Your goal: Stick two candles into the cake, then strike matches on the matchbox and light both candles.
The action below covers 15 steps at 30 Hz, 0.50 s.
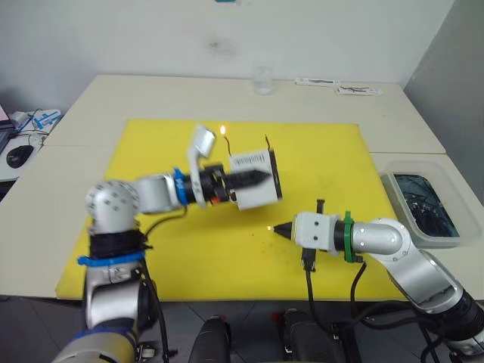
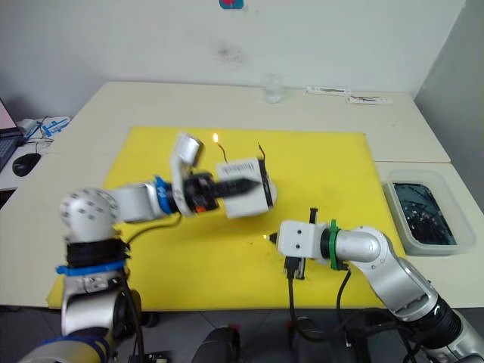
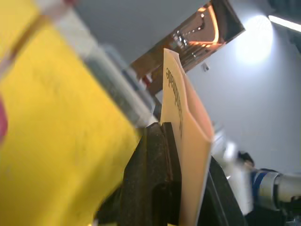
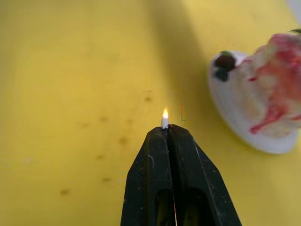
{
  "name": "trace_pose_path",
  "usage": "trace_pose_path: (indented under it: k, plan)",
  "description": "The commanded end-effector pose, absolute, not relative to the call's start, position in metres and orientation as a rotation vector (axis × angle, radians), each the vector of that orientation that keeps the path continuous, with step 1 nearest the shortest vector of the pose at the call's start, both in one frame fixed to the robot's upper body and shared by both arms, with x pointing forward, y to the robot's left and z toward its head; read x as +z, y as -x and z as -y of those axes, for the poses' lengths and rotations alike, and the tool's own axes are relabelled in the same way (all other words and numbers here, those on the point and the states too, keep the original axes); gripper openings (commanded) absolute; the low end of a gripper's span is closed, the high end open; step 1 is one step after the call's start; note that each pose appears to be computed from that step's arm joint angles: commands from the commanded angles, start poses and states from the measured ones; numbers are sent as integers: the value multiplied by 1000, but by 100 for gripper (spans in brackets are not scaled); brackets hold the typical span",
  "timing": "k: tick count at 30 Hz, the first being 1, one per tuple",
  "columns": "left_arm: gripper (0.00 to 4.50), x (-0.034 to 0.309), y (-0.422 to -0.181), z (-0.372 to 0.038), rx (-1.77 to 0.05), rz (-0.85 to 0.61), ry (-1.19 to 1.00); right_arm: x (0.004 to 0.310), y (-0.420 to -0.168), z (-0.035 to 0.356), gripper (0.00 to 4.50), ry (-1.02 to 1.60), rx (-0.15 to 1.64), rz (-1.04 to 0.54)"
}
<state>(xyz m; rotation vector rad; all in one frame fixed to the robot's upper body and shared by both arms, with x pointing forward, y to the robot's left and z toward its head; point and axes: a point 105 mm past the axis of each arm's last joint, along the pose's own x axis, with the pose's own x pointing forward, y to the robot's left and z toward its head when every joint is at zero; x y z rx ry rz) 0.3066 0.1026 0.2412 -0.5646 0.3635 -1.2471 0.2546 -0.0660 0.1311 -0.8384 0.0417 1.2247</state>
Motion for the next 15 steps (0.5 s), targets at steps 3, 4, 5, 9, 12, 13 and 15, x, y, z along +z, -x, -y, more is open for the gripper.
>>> trace_pose_path:
  k: [3, 4, 5, 9, 12, 13, 15]
  plan:
    - [0, 227, -292, -117, -1228, -429, 490, 170, -250, 78, 6, 823, 1182, 42]
    - [0, 222, -289, -117, -1227, -447, 475, 174, -251, 81, 6, 814, 1168, 45]
    - [0, 216, -286, -117, -1224, -463, 463, 179, -253, 82, 6, 803, 1151, 51]
    - [0, 195, -276, -114, -1229, -521, 434, 195, -259, 85, 6, 774, 1096, 82]
    - [0, 178, -269, -111, -1228, -565, 446, 209, -268, 84, 6, 772, 1051, 115]
    - [0, 173, -268, -110, -1226, -573, 455, 213, -271, 84, 6, 774, 1037, 125]
    - [0, 167, -267, -109, -1223, -582, 466, 219, -276, 83, 6, 778, 1016, 140]
